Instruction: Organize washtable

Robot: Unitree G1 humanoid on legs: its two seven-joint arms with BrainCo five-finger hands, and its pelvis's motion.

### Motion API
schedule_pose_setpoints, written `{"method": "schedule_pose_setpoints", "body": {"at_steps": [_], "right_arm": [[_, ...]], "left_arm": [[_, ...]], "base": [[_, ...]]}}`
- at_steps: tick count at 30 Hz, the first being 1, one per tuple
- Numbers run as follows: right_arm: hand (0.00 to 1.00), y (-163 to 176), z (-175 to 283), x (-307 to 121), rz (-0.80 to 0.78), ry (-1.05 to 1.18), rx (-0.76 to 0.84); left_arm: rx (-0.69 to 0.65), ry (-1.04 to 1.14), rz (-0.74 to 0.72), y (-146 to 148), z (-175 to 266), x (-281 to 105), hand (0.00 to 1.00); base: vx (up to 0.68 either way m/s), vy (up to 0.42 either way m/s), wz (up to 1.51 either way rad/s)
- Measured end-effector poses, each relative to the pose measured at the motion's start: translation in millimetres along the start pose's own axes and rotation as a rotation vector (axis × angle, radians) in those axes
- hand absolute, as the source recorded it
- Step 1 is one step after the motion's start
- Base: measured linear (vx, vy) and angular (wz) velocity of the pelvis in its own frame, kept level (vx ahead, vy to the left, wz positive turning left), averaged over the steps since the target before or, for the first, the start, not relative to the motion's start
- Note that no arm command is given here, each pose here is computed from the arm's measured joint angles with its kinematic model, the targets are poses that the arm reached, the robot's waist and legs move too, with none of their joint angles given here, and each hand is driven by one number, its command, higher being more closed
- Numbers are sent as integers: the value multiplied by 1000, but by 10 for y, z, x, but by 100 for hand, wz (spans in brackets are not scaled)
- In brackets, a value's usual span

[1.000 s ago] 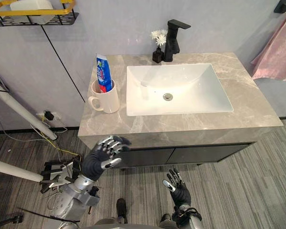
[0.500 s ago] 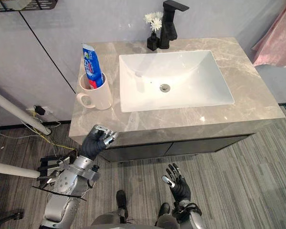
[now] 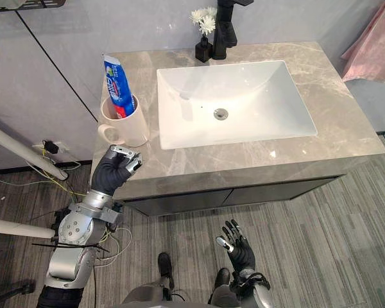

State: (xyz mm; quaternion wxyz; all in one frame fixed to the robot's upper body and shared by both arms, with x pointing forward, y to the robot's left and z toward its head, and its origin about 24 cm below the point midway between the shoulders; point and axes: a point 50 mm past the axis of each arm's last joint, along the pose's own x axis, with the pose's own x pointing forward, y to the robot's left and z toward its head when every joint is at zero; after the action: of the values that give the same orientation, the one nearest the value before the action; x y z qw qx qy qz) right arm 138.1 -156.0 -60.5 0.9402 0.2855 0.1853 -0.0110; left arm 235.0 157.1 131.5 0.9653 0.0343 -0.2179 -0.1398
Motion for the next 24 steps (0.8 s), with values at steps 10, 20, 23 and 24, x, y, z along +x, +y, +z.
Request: {"method": "schedule_pose_setpoints", "body": {"at_steps": [10,20,23,24], "right_arm": [[0,21,49,7,8,-22,-5],[0,37,49,11,11,-23,-1],[0,58,87,14,20,-38,-6],[0,68,105,16,25,-45,-11]], "left_arm": [[70,-54,-15,37,106,158,100],[56,33,-57,-86,-105,156,100],[48,34,-61,-123,-115,161,100],[42,38,-66,-142,-126,162,100]], "base": [[5,5,-2],[13,14,-4],[0,0,0],[0,0,0]]}}
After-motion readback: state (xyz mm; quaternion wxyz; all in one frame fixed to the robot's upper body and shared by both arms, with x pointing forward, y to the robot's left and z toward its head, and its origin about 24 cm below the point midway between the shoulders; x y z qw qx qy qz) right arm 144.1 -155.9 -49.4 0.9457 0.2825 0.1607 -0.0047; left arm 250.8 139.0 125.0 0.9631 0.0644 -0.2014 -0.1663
